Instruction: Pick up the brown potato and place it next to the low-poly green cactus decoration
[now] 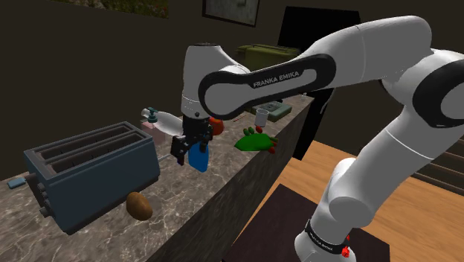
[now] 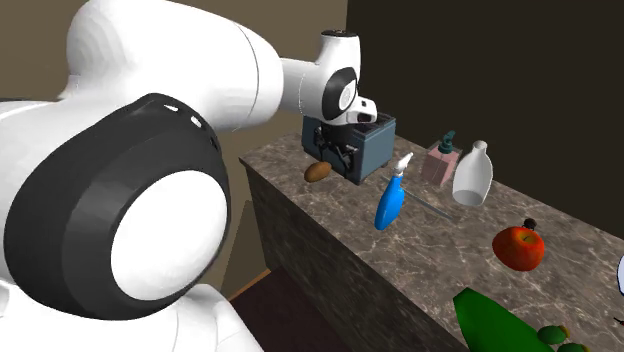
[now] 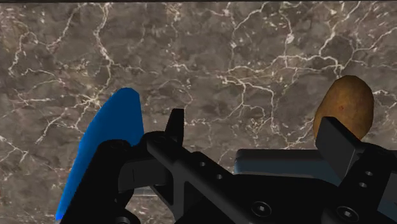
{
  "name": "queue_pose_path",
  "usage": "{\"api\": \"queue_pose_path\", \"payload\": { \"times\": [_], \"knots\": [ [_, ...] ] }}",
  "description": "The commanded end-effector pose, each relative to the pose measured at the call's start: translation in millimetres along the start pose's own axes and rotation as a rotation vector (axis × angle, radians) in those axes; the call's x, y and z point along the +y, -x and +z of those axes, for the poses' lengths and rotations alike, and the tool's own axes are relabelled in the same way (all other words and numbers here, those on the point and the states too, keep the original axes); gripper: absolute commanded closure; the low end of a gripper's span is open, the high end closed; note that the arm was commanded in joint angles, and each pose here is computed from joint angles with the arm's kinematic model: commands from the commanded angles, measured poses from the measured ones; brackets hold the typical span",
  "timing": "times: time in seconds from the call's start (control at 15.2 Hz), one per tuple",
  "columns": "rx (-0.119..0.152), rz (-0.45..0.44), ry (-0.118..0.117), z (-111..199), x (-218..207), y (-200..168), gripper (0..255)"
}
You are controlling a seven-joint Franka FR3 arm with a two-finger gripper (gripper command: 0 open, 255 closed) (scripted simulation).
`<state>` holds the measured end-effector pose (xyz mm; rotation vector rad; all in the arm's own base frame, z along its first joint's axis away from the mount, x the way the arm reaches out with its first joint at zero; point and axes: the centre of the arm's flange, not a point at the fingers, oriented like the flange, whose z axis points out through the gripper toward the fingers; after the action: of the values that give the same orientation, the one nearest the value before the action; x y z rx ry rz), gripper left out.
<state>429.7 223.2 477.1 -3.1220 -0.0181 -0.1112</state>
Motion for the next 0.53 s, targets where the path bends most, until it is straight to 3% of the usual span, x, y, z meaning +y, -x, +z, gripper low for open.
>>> {"api": "queue_pose_path", "payload": {
  "times": [0.0, 0.46],
  "knots": [
    [-0.004, 0.000, 0.011, 12.3, -25.2, -10.4, 0],
    [-0.020, -0.001, 0.053, 63.8, -102.6, -42.7, 0]
  ]
}}
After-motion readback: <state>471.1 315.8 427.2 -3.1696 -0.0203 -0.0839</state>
